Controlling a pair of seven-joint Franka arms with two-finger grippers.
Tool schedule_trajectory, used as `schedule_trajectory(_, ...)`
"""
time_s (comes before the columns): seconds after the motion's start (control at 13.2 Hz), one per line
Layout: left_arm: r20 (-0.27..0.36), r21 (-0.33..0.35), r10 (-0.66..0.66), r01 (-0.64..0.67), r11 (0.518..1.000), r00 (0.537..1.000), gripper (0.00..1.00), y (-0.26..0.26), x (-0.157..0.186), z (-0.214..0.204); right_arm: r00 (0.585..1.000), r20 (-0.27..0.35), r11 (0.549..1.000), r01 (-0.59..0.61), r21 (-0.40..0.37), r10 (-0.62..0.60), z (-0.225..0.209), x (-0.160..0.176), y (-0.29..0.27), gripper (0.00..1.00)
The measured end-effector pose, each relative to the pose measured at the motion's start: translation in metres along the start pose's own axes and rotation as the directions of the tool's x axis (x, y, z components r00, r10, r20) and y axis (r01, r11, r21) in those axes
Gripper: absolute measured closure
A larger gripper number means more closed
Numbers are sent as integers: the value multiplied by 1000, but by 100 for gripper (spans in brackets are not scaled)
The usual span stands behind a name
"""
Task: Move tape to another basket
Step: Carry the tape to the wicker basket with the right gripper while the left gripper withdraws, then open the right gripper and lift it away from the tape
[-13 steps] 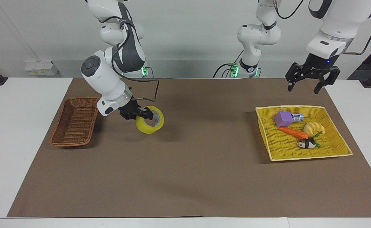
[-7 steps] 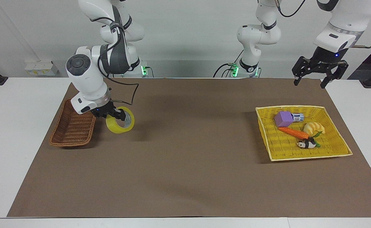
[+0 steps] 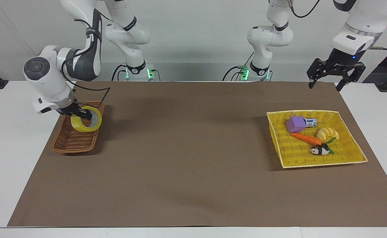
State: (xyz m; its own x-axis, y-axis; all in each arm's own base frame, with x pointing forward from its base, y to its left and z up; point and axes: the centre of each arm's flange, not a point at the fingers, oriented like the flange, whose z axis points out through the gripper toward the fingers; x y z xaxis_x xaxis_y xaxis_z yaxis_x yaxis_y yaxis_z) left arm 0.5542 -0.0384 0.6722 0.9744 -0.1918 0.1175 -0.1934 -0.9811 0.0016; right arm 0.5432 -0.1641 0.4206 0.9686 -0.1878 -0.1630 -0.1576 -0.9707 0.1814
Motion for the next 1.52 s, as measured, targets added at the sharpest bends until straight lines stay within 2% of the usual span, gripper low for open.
schedule_trajectory(0.08,0,0,0,0,1000,1000,0,0,0,0,1000,8,1000,6,-19,-6,16,-6,12,94)
schedule_trajectory(0.38,0,0,0,0,1000,1000,0,0,0,0,998,20,998,57,-28,-57,63,-19,37,49)
schedule_trajectory(0.45,0,0,0,0,1000,1000,0,0,0,0,998,20,998,62,-26,-62,64,-21,42,39)
schedule_trajectory(0.53,0,0,0,0,1000,1000,0,0,0,0,998,17,998,62,-26,-62,62,-22,44,39)
schedule_trajectory(0.61,0,0,0,0,1000,1000,0,0,0,0,998,11,998,63,-27,-62,59,-22,44,33)
schedule_trajectory(0.76,0,0,0,0,1000,1000,0,0,0,0,998,1,997,69,-29,-69,53,-22,40,9)
schedule_trajectory(0.83,0,0,0,0,1000,1000,0,0,0,0,997,-6,997,73,-32,-73,50,-21,39,0)
schedule_trajectory(1.06,0,0,0,0,1000,1000,0,0,0,0,992,-75,994,96,-53,-100,13,-8,24,0)
schedule_trajectory(1.29,0,0,0,0,1000,1000,0,0,0,0,965,-208,985,143,-92,-160,-65,11,-20,0)
schedule_trajectory(1.36,0,0,0,0,1000,1000,0,0,0,0,958,-247,989,126,-81,-143,-87,12,-33,0)
schedule_trajectory(1.52,0,0,0,0,1000,1000,0,0,0,0,952,-302,998,59,28,-48,-118,12,-59,0)
